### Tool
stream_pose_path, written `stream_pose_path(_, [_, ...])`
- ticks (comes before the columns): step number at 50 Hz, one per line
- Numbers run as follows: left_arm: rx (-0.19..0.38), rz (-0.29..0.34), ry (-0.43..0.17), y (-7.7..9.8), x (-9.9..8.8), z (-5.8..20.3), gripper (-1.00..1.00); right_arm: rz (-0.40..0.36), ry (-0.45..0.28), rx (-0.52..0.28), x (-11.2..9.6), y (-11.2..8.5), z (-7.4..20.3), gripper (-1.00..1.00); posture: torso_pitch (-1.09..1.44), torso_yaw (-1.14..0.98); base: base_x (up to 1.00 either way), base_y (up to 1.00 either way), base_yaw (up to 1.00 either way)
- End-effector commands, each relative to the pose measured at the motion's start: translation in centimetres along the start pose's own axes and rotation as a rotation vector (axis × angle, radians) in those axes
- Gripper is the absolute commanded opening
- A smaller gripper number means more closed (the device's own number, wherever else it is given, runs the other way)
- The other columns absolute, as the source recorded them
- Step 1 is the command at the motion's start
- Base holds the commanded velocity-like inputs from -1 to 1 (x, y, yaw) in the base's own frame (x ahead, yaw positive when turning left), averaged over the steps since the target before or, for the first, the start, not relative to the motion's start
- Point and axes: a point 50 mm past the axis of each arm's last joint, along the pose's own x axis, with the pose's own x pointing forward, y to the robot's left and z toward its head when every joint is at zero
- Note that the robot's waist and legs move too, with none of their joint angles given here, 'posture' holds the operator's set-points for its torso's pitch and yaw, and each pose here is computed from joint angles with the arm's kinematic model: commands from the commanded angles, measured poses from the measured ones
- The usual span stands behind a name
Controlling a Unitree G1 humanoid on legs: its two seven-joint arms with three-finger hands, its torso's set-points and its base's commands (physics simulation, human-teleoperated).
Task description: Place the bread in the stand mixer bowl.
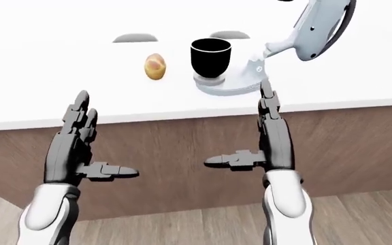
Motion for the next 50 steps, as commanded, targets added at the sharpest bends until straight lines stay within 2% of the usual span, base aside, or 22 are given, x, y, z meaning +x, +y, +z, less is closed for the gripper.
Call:
stream_pose_path(1, [0.018,0.035,-0.102,0.64,-0.1,1.76,1.0,0.007,-0.105,0.002,-0.16,0.13,1.74,1.0,0.0,0.0,0.17,0.0,0.0])
stream_pose_path(50, [0.028,0.029,-0.11,0.37,-0.14,2.3,1.0,-0.003,-0.095,0.001,-0.15,0.03,1.31,1.0,0.0,0.0,0.17,-0.01,0.0])
